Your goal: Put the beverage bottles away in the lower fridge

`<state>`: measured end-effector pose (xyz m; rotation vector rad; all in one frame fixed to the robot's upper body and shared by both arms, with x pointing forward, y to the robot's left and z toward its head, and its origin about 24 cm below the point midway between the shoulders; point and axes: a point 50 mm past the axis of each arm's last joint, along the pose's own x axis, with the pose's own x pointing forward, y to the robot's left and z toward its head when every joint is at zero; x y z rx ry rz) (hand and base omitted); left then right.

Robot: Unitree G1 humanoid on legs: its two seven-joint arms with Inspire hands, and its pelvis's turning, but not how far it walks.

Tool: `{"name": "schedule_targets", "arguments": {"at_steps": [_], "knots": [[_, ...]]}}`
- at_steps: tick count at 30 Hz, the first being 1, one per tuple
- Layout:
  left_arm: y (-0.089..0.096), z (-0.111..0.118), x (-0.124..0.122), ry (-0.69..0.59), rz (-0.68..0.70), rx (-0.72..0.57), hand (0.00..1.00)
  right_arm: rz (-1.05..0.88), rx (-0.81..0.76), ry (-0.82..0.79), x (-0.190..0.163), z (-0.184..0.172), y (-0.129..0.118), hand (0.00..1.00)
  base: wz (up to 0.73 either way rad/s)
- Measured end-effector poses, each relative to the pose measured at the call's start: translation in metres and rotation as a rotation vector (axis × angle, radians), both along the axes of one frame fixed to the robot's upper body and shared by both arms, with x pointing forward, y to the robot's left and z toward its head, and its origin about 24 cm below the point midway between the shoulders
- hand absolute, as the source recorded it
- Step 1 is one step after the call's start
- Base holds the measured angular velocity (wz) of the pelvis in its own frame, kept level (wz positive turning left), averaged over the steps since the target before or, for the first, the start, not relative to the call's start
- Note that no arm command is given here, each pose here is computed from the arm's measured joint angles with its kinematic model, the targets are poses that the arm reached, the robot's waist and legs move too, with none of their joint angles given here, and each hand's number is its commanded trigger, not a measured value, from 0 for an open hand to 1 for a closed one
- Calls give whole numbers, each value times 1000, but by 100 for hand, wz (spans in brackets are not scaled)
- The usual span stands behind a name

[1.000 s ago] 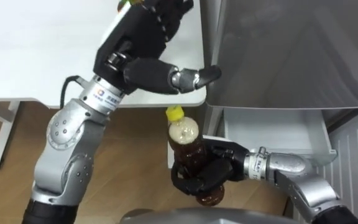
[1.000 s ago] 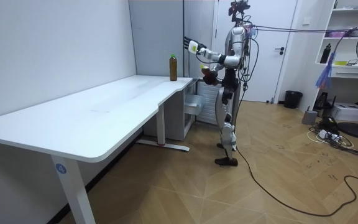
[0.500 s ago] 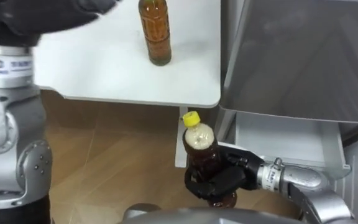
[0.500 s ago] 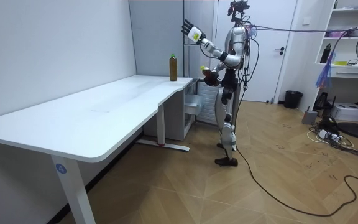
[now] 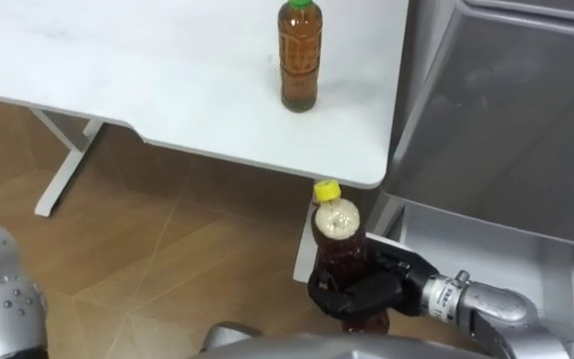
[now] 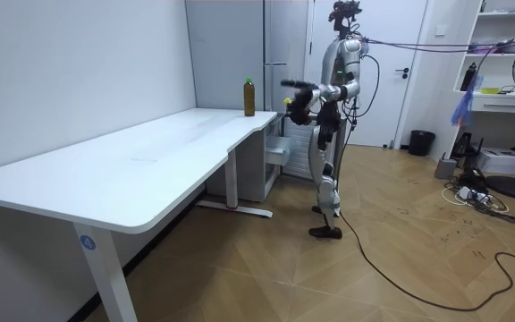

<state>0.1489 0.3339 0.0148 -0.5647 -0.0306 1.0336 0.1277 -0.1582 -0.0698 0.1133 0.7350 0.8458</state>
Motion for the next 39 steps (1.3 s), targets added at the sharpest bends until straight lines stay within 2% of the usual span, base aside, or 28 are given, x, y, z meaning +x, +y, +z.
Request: {"name": "schedule_targets", "arguments": {"at_steps": [1, 2, 3, 4, 6, 7, 8, 9, 10, 12, 15, 19, 24, 32, 39], "knots": [[-2, -23, -8, 97, 15, -68, 0, -2, 6, 3, 2, 0, 3, 100, 0], [-5, -36, -12, 156, 11, -97, 0, 0, 8, 4, 3, 0, 6, 100, -4], [-12, -64, -22, 283, -6, -156, 0, 5, 10, 8, 5, 0, 9, 100, -4], [-17, -77, -28, 350, -22, -184, 0, 5, 13, 11, 5, 0, 10, 100, -4], [-43, -130, -62, 657, -159, -261, 0, 4, 34, 23, 7, -2, 17, 100, 0], [-50, -140, -72, 737, -210, -276, 0, 5, 37, 26, 8, -2, 18, 100, 0], [-62, -157, -94, 876, -309, -312, 0, 5, 48, 28, 8, -2, 21, 100, 3], [-70, -168, -115, 982, -386, -354, 0, 9, 63, 29, 8, -1, 23, 100, 7], [-73, -171, -124, 1026, -420, -368, 0, 15, 70, 28, 9, -1, 23, 100, 13], [-79, -178, -150, 1203, -592, -352, 0, 27, 77, 31, 12, -1, 21, 100, 12], [-84, -180, -162, 1348, -808, -288, 0, 24, 66, 53, 12, -5, 18, 100, 0], [-91, -182, -159, 1409, -991, -239, 0, 32, 51, 52, 15, -6, 16, 100, 1], [-92, -183, -136, 1467, -1154, -122, 0, 1, 46, 35, 23, -3, 12, 100, -2], [-93, -183, -125, 1537, -1280, -17, 0, -89, 97, 72, 25, -7, 9, 100, -2], [-95, -182, -122, 1531, -1338, 20, 0, -189, 83, 137, 19, -19, 1, 100, 3]]}}
